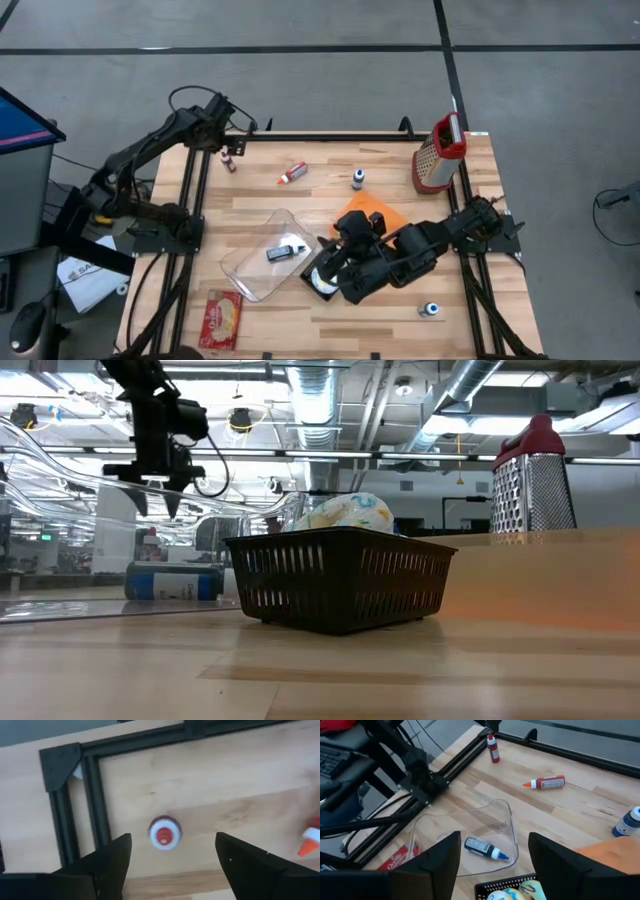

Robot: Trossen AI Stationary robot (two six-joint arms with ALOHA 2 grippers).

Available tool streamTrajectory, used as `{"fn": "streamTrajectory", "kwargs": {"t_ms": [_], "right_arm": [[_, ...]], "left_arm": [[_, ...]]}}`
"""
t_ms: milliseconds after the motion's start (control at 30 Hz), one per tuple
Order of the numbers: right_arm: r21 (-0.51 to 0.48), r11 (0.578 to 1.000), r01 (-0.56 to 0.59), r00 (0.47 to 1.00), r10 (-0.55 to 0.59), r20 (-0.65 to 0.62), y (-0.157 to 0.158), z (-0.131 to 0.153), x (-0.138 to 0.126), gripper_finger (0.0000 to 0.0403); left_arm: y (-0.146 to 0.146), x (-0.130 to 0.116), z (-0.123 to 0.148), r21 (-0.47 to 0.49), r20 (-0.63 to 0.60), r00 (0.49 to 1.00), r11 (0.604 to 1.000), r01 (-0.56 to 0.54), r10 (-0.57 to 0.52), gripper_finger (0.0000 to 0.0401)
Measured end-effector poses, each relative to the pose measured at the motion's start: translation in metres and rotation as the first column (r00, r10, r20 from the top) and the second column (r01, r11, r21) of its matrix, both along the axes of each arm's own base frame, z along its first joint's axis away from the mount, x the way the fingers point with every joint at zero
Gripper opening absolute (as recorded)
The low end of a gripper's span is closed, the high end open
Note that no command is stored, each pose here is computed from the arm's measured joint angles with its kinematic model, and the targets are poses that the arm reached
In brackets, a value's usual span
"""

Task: Pick & Place Food Item
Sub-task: Put the red food coloring bottle into the transparent bin

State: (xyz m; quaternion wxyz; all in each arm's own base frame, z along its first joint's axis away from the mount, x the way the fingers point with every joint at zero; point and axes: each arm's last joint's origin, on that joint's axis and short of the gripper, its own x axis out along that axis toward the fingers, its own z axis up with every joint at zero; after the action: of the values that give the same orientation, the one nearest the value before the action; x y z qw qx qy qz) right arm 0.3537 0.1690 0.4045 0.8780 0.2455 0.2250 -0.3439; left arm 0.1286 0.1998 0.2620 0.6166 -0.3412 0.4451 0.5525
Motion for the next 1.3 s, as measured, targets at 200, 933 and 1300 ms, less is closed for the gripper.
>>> {"fn": "streamTrajectory", "kwargs": {"t_ms": [200,933,1300], "right_arm": [[-0.003,1.0,0.002,1.0,-0.002,0.009,0.001,0.0,0.0,0.0224],[0.03,0.999,-0.011,1.0,0.01,0.026,0.01,0.0,-0.004,0.0224],[0.045,0.999,-0.01,0.999,0.007,0.052,0.02,0.001,-0.009,0.0224]], "left_arm": [[-0.005,-0.003,-0.01,-0.011,0.046,0.999,1.0,-0.02,0.02,0.0289],[-0.003,-0.002,-0.034,0.038,0.095,0.985,0.988,-0.147,0.143,0.0278],[-0.003,-0.001,-0.035,0.036,0.093,0.98,0.983,-0.18,0.176,0.0228]]}}
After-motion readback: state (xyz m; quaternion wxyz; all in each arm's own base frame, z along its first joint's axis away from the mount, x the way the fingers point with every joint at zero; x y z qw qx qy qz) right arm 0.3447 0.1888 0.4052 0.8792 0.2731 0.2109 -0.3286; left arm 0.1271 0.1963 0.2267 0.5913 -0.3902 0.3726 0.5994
